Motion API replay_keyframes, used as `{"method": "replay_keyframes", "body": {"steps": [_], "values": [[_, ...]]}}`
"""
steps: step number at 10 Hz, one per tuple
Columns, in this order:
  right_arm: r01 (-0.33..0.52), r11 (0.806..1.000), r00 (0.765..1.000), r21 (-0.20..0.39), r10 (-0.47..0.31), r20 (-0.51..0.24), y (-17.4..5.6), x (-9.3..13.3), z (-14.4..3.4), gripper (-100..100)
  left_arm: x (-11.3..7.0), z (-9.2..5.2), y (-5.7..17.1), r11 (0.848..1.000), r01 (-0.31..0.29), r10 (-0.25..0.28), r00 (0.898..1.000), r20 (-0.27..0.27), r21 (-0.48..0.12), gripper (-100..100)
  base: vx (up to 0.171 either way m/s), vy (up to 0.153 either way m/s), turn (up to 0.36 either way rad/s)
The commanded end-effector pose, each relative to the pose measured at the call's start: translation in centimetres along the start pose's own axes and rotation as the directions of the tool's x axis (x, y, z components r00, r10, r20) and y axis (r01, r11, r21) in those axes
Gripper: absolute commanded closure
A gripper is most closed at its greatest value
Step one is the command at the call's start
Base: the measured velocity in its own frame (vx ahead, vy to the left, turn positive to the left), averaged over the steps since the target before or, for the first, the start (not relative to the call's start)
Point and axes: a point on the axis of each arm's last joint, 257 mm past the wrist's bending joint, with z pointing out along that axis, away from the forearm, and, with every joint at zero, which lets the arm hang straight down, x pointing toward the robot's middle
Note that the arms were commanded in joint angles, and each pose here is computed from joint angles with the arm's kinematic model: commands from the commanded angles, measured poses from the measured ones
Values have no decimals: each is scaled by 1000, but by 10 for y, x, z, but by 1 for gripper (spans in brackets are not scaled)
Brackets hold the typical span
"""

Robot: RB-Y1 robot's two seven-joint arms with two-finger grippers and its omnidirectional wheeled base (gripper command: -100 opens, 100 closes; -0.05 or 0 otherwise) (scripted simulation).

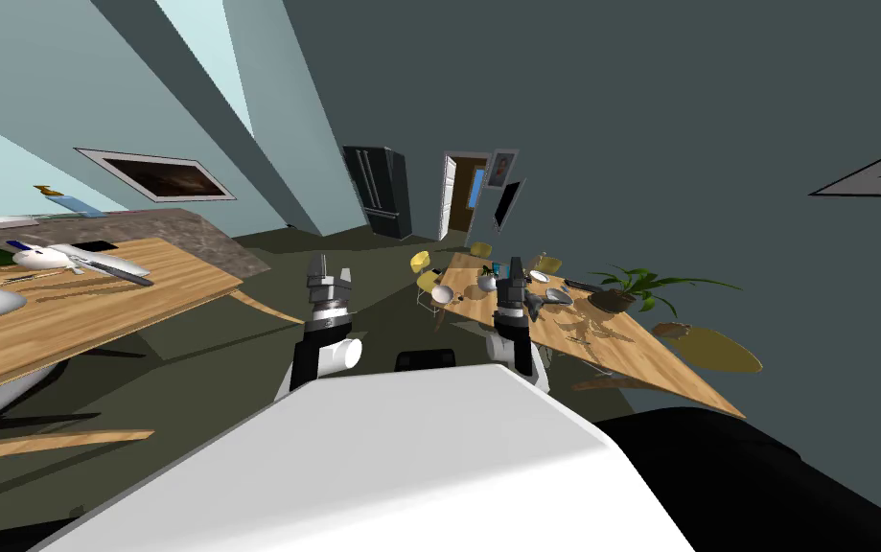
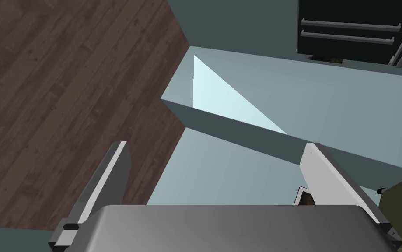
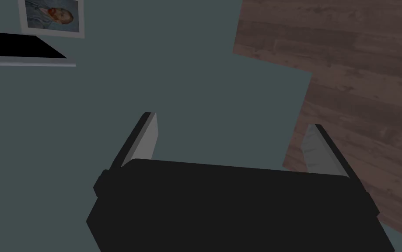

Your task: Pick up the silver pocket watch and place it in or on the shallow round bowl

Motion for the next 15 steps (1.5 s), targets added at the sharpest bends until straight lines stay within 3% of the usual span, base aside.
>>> {"method": "replay_keyframes", "body": {"steps": [1, 4, 5, 7, 9, 10, 11, 13, 14, 15], "values": [[28, 999, 998, 34, -26, -60, -16, 15, -7, -100, 0, 0, 0, 1000, 0, 0, 1000, 0, 0, 0, -61, 1, 75], [93, 990, 979, 107, -72, -190, -53, 46, -30, -100, 0, 0, 0, 1000, 0, 0, 1000, 0, 0, 0, -160, 1, 84], [93, 990, 979, 107, -72, -190, -53, 46, -30, -100, 0, 0, 0, 1000, 0, 0, 1000, 0, 0, 0, -106, -5, 20], [155, 975, 947, 158, -101, -304, -83, 71, -56, -100, 0, 0, 0, 1000, 0, 0, 1000, 0, 0, 0, -106, -22, 90], [223, 953, 898, 207, -118, -423, -117, 95, -91, -100, 0, 0, 0, 1000, 0, 0, 1000, 0, 0, 0, -183, -11, 155], [263, 938, 863, 224, -125, -490, -133, 107, -112, -100, 0, 0, 0, 1000, 0, 0, 1000, 0, 0, 0, -189, 12, 143], [274, 935, 854, 227, -128, -505, -138, 106, -117, -100, 0, 0, 0, 1000, 0, 0, 1000, 0, 0, 0, -115, -3, 50], [353, 905, 766, 239, -133, -629, -167, 124, -163, -100, 0, 0, 0, 1000, 0, 0, 1000, 0, 0, 0, -102, 0, 148], [363, 899, 758, 245, -132, -639, -173, 123, -168, -100, 0, 0, 0, 1000, 0, 0, 1000, 0, 0, 0, -96, -10, 92], [400, 883, 709, 247, -127, -694, -187, 130, -194, -100, 0, 0, 0, 1000, 0, 0, 1000, 0, 0, 0, -77, -4, 128]]}}
